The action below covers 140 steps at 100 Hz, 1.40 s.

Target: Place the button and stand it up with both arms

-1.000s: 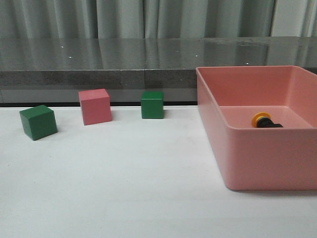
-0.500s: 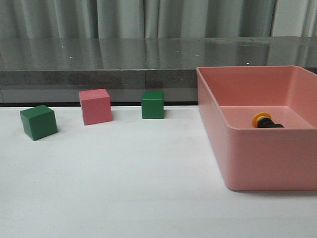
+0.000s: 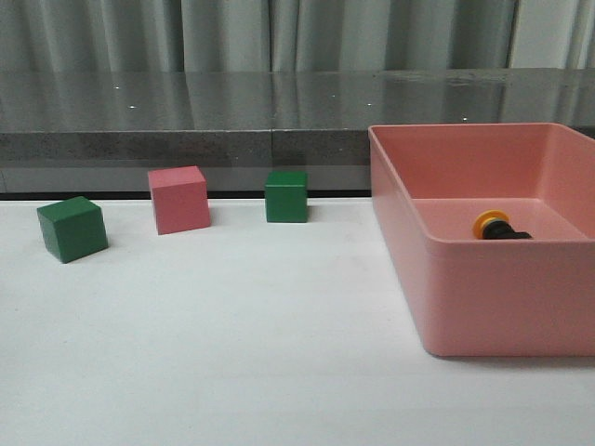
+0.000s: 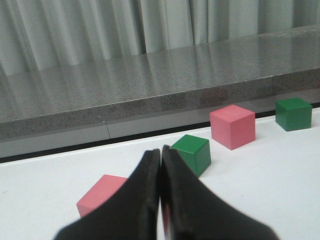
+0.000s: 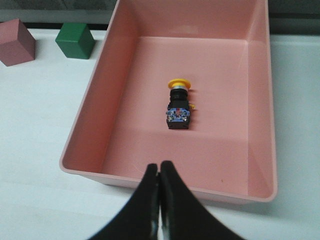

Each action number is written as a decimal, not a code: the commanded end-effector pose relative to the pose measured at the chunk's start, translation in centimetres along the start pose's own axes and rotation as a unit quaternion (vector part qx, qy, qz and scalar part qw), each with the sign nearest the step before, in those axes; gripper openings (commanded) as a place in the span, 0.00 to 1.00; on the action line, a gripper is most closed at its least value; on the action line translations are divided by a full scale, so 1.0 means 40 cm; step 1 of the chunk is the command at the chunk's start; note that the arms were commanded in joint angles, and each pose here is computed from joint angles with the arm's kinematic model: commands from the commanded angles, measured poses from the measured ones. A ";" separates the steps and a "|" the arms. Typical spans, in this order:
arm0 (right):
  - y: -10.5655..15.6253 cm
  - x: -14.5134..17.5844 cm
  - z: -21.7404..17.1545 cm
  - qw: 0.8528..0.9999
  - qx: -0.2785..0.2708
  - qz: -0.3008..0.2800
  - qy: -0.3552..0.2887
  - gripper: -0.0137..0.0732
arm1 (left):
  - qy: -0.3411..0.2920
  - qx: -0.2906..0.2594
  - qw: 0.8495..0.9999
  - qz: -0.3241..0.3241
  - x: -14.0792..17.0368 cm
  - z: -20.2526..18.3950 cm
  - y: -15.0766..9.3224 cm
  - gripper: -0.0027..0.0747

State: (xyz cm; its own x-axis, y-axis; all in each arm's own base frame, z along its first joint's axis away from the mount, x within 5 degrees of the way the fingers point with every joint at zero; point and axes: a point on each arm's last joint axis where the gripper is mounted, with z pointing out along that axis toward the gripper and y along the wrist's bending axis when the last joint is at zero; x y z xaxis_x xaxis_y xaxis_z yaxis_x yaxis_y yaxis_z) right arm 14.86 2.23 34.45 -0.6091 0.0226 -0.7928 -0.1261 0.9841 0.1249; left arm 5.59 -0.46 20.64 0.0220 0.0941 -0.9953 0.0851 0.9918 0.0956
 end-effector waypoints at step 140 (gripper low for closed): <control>-0.037 -0.078 0.659 0.987 0.004 -0.020 0.158 0.67 | -0.041 -0.001 0.999 -0.011 0.003 -0.004 -0.002 0.01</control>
State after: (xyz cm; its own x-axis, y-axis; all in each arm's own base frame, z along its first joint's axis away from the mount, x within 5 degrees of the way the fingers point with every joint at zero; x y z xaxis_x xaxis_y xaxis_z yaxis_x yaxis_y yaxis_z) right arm 36.75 5.40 18.93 -0.8742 -0.0820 -0.4786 -0.1454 0.9846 0.0967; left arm 5.59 -0.46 20.64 0.0220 0.0941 -0.9953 0.0851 0.9918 0.0956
